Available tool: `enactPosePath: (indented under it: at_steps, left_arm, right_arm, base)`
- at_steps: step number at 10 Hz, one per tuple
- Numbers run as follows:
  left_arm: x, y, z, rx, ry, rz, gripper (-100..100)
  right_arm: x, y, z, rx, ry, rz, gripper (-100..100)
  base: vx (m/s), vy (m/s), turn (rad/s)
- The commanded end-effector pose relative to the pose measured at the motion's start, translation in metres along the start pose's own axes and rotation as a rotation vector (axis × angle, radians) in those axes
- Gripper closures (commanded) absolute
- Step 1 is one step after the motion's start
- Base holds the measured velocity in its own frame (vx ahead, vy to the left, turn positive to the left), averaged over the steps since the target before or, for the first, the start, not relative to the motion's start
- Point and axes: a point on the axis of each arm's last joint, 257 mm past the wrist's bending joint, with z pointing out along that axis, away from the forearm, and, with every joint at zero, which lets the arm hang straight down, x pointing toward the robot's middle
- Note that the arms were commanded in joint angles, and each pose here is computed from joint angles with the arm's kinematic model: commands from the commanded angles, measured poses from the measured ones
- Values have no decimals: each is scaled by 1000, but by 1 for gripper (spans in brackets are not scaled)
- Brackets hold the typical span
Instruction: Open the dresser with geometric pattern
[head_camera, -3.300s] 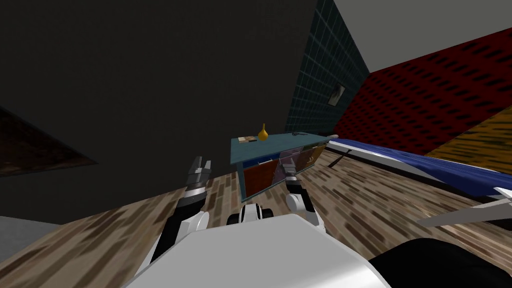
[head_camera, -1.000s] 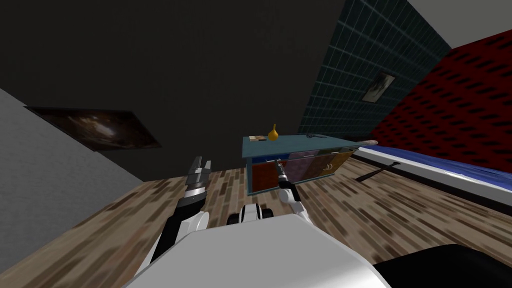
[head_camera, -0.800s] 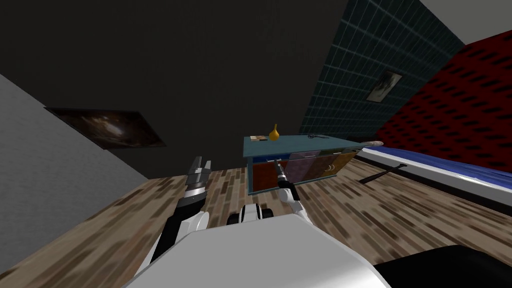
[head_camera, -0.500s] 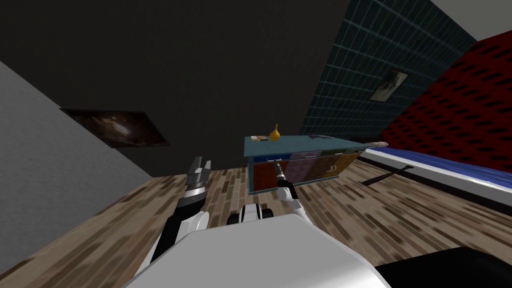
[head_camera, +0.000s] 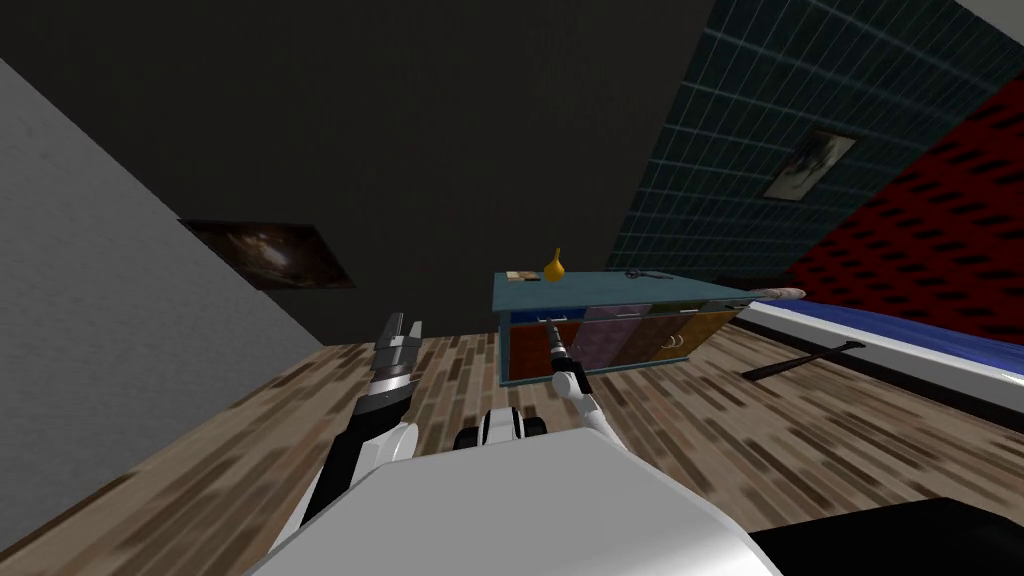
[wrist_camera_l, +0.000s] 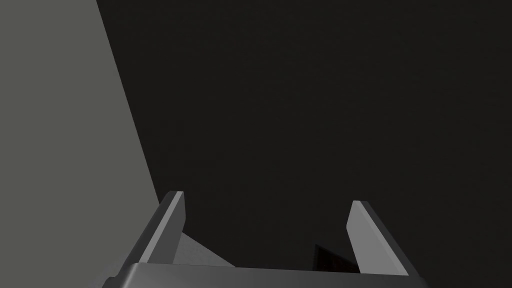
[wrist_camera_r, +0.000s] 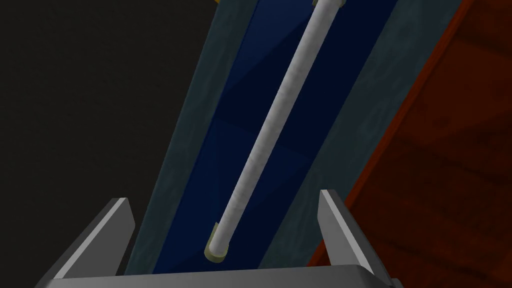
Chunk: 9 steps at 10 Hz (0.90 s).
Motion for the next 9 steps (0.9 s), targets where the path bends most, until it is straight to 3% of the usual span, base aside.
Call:
enactPosePath:
  at_steps: [1,9]
  left_arm:
    - [0,0,0,0,0,0,0]
    - [0,0,0,0,0,0,0]
  right_arm:
    - [-6,5,5,-11,-14,79,-100]
    - [-14,23,25,-53,-57,310,-100]
  base:
    - [-28,-6,64]
    - [-32,-1,79]
